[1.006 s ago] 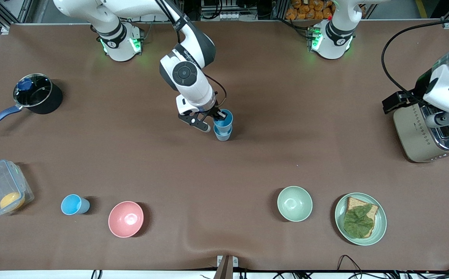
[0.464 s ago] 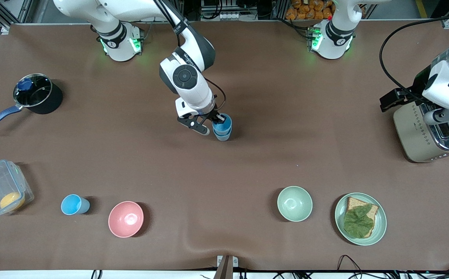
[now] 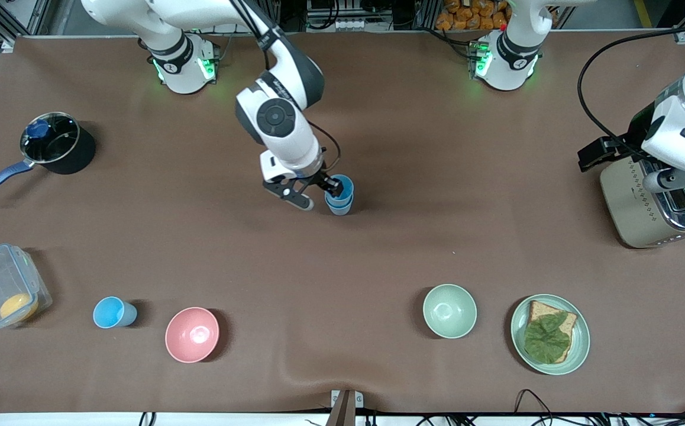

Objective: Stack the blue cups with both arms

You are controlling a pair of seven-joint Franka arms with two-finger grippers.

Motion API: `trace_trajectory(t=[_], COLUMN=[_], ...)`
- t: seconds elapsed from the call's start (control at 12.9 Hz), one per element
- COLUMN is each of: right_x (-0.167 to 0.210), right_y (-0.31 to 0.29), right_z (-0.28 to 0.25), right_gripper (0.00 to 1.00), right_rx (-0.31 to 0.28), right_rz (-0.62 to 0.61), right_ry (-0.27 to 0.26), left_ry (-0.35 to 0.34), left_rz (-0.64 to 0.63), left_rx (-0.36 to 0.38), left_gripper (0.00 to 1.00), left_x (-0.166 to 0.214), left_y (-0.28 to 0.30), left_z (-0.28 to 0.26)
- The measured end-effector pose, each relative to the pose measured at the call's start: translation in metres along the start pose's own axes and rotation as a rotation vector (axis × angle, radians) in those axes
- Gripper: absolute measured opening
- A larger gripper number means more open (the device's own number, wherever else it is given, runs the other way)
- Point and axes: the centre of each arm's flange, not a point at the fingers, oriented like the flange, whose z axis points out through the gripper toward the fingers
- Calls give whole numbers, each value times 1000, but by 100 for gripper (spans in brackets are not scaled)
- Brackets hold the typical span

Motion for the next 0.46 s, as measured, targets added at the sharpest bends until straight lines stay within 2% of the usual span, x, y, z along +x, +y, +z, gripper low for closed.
trace_trajectory(t=[0.08, 0.31, 0.46], right_x=[23, 108, 163], right_y=[14, 81, 136], right_z=[-20, -73, -99], right_gripper=[100, 100, 100], right_rx=[-18, -63, -70], right_rz=[-25, -129, -218], right_ry=[-2, -39, -67], left_ry=[0, 0, -1], left_rz=[-1, 0, 0], left_rx=[0, 0, 0], left_gripper=[100, 100, 100], left_x=[0, 0, 0], left_y=[0, 0, 0], left_z=[0, 0, 1])
